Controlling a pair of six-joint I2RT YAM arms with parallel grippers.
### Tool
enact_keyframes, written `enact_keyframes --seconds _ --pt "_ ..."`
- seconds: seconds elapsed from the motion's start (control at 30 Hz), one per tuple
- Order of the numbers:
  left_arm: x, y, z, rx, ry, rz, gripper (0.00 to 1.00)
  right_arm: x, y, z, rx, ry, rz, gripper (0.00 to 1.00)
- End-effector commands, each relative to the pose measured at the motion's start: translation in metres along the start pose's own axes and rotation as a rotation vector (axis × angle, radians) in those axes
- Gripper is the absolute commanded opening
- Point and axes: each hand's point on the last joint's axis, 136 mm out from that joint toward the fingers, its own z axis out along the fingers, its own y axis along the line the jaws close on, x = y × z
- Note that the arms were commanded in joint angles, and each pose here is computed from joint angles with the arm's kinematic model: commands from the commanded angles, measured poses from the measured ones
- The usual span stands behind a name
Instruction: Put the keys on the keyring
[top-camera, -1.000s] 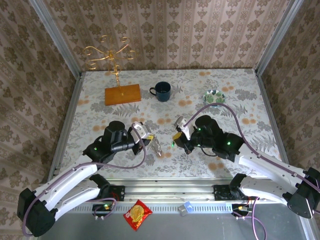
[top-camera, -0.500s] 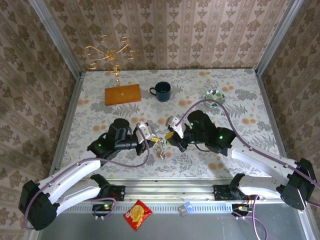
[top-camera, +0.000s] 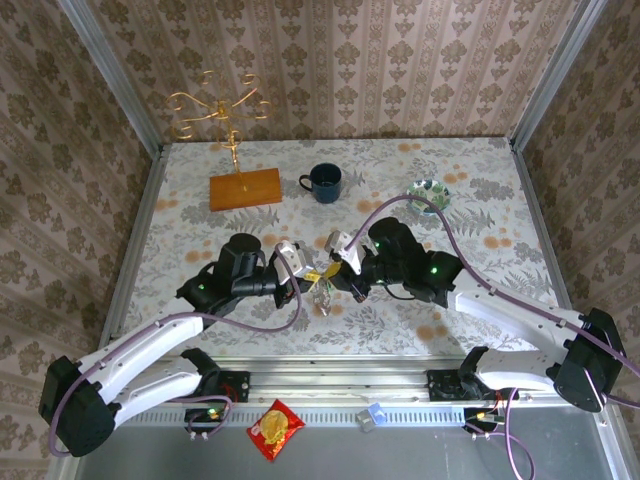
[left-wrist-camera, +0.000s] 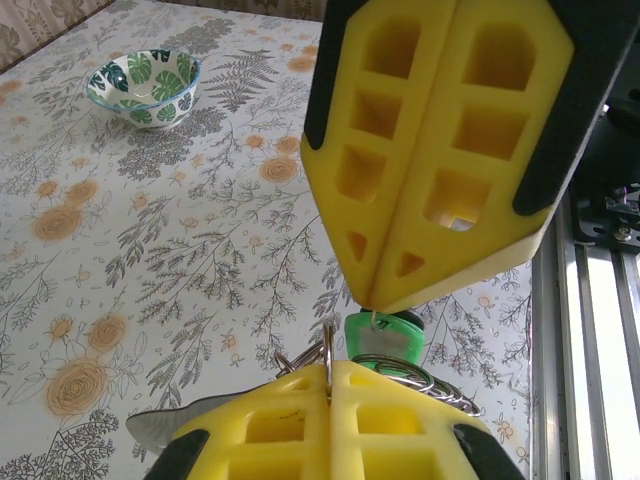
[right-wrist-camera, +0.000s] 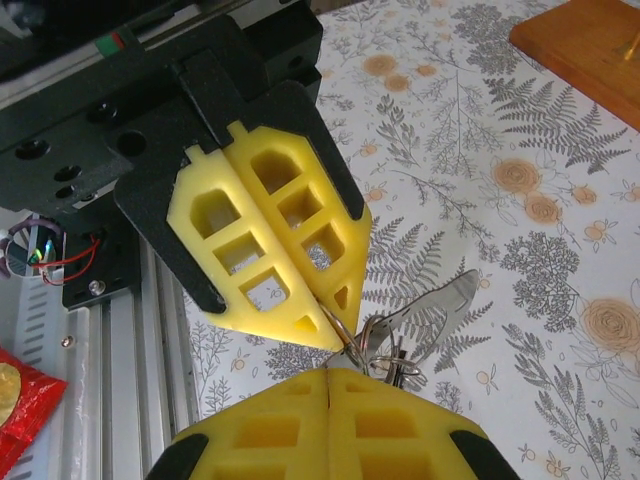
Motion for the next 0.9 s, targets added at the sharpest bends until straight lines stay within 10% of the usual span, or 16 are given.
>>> enact_keyframes --seconds 0.0,0.87 --pt "-0.024 -0.005 -0.003 0.027 -0.062 0.061 0.00 -0.022 0.003 -0.003 -0.011 -0.059 -0.027 0.00" --pt "-0.020 -0.014 -0.003 0.020 -0.065 0.159 0.00 -0.008 -0.028 0.003 0.119 0.028 0.099 0.00"
